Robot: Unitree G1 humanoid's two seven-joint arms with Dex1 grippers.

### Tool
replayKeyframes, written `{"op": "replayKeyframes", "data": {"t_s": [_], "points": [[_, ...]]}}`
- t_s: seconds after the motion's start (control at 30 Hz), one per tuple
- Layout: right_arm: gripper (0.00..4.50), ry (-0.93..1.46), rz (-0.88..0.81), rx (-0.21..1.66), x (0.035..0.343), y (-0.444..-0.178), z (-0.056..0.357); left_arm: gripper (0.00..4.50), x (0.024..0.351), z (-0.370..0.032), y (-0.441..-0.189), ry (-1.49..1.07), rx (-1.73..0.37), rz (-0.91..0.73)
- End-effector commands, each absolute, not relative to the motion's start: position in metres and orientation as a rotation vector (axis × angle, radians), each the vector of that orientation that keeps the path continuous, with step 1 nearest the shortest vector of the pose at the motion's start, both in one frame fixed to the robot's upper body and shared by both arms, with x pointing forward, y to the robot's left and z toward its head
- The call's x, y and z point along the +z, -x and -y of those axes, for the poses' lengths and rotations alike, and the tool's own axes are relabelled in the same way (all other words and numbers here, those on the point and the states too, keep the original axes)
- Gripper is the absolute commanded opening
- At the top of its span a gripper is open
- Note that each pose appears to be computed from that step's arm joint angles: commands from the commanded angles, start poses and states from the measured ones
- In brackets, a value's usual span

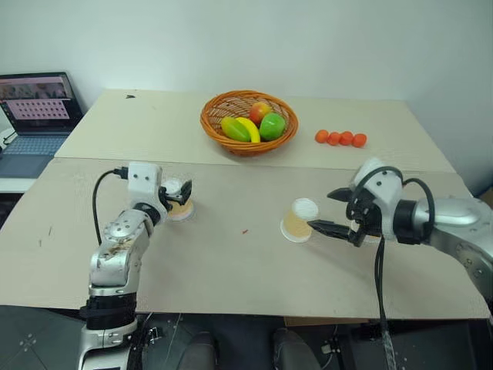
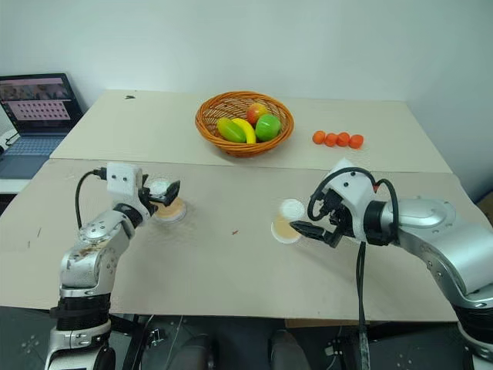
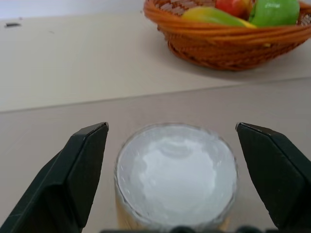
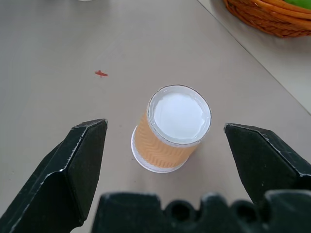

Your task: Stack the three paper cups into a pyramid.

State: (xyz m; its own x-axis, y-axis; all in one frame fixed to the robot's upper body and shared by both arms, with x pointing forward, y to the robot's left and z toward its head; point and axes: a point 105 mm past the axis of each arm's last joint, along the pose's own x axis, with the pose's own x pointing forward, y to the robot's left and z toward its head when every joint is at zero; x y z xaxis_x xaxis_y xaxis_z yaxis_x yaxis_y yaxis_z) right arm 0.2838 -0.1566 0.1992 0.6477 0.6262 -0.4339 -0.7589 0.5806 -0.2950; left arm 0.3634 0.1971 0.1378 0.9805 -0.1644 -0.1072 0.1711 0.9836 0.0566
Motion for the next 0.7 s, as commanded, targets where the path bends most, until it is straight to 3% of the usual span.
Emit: {"op": "replayKeyframes", "data": {"t_s": [0.03,0.07,0.1,0.23,0.43,0.57,0.7], "points": [[4.5,0.522,-0.238,0.799,0.215,-0.281,0.159,4.48,0.144,-0.198,-0.365,-0.06,-0.153,-0.08],[4.5,0.522,-0.239,0.797,0.214,-0.281,0.159,4.48,0.144,-0.198,-0.366,-0.06,-0.154,-0.078],[4.5,0.522,-0.239,0.796,0.214,-0.281,0.159,3.96,0.145,-0.198,-0.366,-0.062,-0.156,-0.076],[4.5,0.52,-0.242,0.792,0.214,-0.279,0.16,2.64,0.154,-0.195,-0.368,-0.065,-0.166,-0.031],[4.5,0.519,-0.24,0.786,0.214,-0.278,0.16,2.64,0.174,-0.186,-0.373,-0.087,-0.213,0.049],[4.5,0.517,-0.238,0.78,0.214,-0.279,0.159,2.64,0.192,-0.141,-0.367,-0.149,-0.476,0.142],[4.5,0.517,-0.232,0.767,0.215,-0.278,0.159,2.64,0.178,-0.109,-0.353,-0.213,-0.728,0.109]]}}
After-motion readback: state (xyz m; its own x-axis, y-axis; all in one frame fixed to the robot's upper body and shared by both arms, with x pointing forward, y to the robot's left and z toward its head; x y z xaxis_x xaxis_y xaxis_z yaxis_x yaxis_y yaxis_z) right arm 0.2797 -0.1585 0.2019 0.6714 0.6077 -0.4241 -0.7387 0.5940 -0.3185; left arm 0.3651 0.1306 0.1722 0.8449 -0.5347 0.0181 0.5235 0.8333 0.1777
